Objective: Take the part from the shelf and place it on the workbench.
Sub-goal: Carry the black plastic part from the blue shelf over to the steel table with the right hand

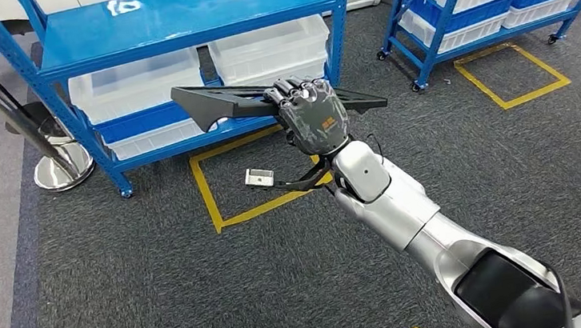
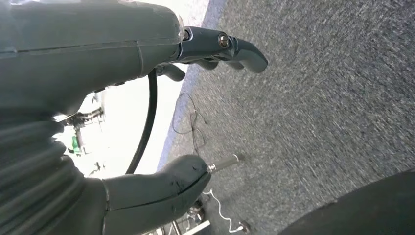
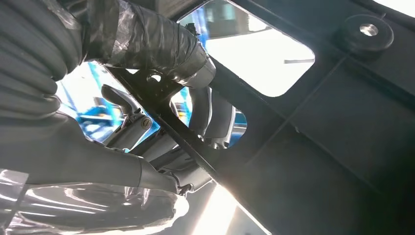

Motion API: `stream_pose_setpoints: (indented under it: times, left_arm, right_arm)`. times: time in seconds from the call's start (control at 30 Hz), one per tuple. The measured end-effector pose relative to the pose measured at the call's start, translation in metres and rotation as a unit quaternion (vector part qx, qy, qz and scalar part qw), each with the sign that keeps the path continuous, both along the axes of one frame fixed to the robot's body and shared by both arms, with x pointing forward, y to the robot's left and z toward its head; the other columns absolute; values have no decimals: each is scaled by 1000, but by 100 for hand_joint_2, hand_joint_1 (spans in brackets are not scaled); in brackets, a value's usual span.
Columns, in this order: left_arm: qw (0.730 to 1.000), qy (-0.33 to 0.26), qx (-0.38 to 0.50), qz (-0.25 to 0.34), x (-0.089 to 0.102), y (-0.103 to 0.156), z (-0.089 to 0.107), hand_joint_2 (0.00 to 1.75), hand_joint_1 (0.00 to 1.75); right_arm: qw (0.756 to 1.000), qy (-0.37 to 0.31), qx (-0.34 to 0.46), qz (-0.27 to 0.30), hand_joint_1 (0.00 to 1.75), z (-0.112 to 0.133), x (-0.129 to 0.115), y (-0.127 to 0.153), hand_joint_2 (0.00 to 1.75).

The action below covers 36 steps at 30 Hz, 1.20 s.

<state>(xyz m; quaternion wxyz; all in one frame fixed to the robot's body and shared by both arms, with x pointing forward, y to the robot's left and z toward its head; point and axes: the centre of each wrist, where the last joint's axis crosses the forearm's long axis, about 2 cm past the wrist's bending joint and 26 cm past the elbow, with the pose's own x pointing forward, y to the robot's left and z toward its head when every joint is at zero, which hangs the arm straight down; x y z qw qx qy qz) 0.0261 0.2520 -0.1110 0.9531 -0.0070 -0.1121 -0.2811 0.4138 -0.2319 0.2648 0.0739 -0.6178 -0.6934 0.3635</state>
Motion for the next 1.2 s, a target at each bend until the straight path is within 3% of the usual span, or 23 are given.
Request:
stream_pose_setpoints:
  times: [0.47, 0.8, 1.2]
  left_arm:
    - [1000, 6, 5, 7, -4, 7, -1, 175, 0]
    - [1000, 11, -2, 5, -6, 3, -1, 175, 0]
    - [1000, 4, -3, 8, 1, 1, -1, 175, 0]
  right_arm:
    - [1000, 1, 18, -2, 175, -1, -2, 13, 175]
    - [1000, -2, 2, -16, 175, -1, 2, 1, 175]
    - [999, -28, -17, -18, 175, 20, 13, 3, 175]
